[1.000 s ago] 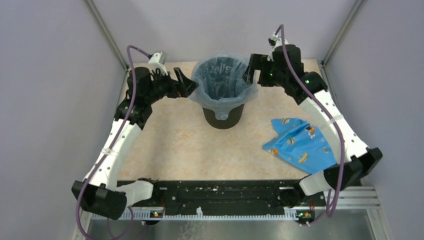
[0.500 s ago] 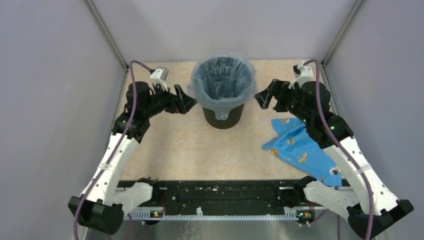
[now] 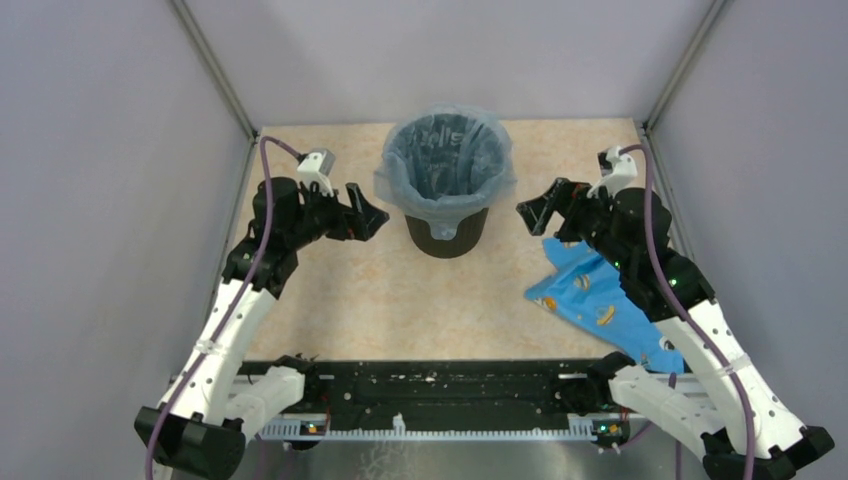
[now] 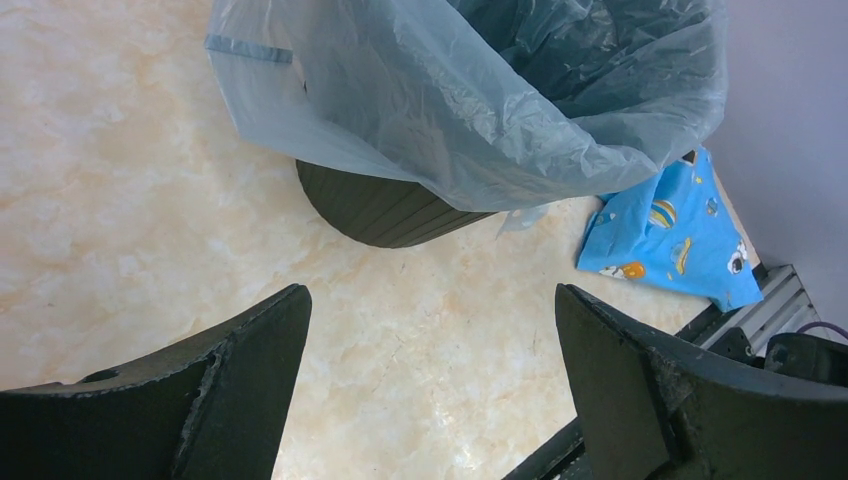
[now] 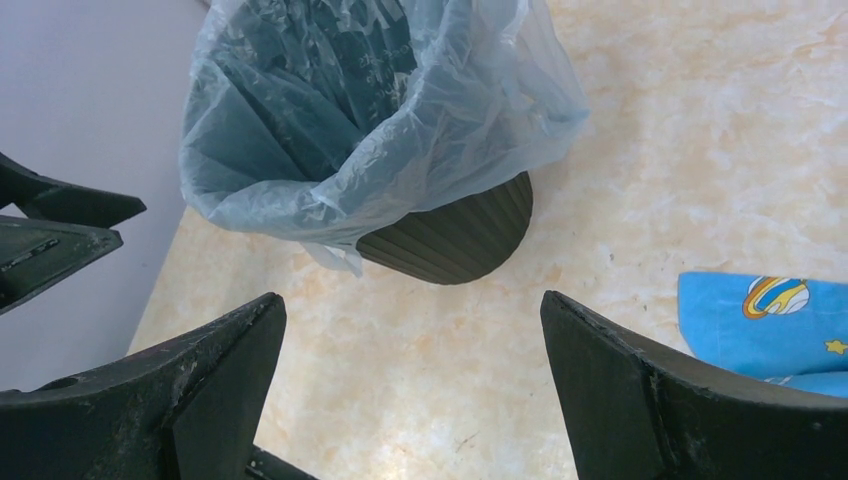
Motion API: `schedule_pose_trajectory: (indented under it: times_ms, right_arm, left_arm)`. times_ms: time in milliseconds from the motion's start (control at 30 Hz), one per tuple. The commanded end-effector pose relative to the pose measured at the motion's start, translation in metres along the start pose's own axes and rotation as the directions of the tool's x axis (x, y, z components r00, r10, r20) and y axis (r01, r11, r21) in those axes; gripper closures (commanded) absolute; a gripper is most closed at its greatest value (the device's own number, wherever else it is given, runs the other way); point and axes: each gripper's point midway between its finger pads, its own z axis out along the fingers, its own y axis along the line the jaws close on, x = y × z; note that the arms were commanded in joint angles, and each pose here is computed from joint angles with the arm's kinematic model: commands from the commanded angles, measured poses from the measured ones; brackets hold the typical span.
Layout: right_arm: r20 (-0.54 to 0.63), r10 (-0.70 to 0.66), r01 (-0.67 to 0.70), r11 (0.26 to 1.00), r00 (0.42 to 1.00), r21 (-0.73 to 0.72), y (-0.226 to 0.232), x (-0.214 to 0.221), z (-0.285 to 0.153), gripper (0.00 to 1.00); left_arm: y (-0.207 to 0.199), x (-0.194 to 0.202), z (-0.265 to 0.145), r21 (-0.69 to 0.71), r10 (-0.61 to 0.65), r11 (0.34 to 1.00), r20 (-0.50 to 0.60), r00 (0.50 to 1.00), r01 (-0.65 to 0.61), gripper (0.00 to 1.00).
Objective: Put the trash bags into the trash bin
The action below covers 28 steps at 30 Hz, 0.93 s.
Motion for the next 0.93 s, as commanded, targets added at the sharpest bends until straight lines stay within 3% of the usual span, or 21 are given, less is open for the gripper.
schedule_pose_trajectory:
  times_ms: [0,900]
  right_arm:
    - [0.07,0.011,-0.011,1.0,0.997,-0.003,0.0023,-0.0175,-0.0038,0.01]
    - [0.062,0.007,-0.007,1.0,0.998,0.008,-0.0004,-0.0147,-0.0025,0.01]
  left_arm:
    - [-0.0017,-0.0012,-0.0004,0.02,0.03,0.999,0.011,0.999,-0.031,0.02]
    - [0.0004,0.0031,0.0011,0.024,0.042,0.999,0.015,0.999,-0.043,0.02]
